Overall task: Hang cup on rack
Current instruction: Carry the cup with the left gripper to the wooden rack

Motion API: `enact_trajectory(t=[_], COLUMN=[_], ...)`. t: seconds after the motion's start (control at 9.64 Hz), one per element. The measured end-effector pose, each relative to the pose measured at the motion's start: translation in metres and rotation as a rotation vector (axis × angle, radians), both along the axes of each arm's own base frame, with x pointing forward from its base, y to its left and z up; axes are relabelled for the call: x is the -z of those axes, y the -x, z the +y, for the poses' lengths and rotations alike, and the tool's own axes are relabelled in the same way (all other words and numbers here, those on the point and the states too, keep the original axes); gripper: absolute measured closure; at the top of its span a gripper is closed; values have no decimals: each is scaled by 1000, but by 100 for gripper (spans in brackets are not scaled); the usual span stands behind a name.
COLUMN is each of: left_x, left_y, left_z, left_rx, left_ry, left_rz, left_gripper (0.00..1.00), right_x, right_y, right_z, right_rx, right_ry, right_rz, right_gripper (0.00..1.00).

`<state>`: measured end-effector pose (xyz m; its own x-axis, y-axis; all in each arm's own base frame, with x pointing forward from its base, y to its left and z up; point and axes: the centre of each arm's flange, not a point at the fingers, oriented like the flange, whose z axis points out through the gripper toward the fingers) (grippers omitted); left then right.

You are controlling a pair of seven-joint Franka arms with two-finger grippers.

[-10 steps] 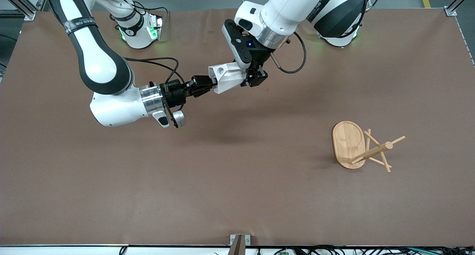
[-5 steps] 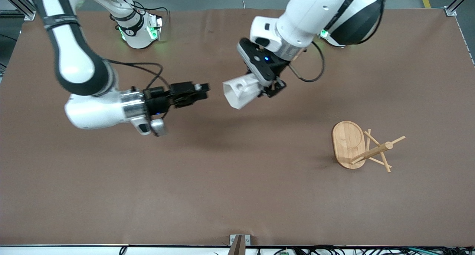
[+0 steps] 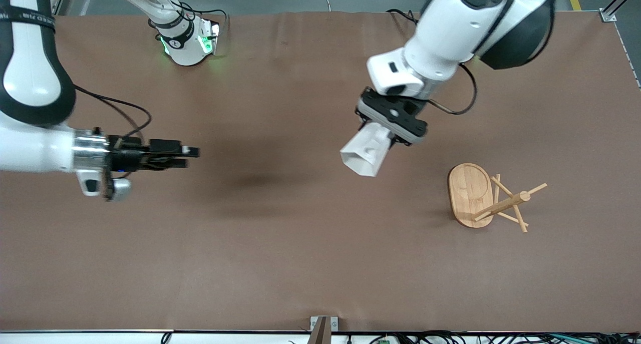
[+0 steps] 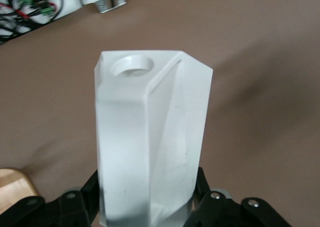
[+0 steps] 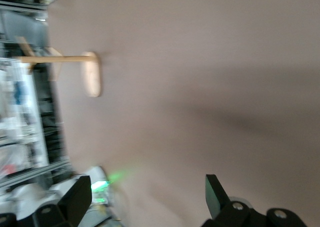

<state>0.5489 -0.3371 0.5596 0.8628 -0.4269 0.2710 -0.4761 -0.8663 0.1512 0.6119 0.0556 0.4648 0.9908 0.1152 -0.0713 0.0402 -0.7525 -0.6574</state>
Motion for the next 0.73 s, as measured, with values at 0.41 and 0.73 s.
enact_trajectory(t=[0.41, 0.73], left_x=[-6, 11], left_y=[-36, -33], left_z=[78, 118], left_rx=[-170, -263], left_ry=[-5, -32], left_rz=[22, 81], left_gripper=[28, 28], right_x=[-85, -172], right_y=[31, 45], right_z=[-71, -94], right_rx=[-75, -97], right_ry=[472, 664], right_rz=[-153, -210], right_gripper=[0, 0])
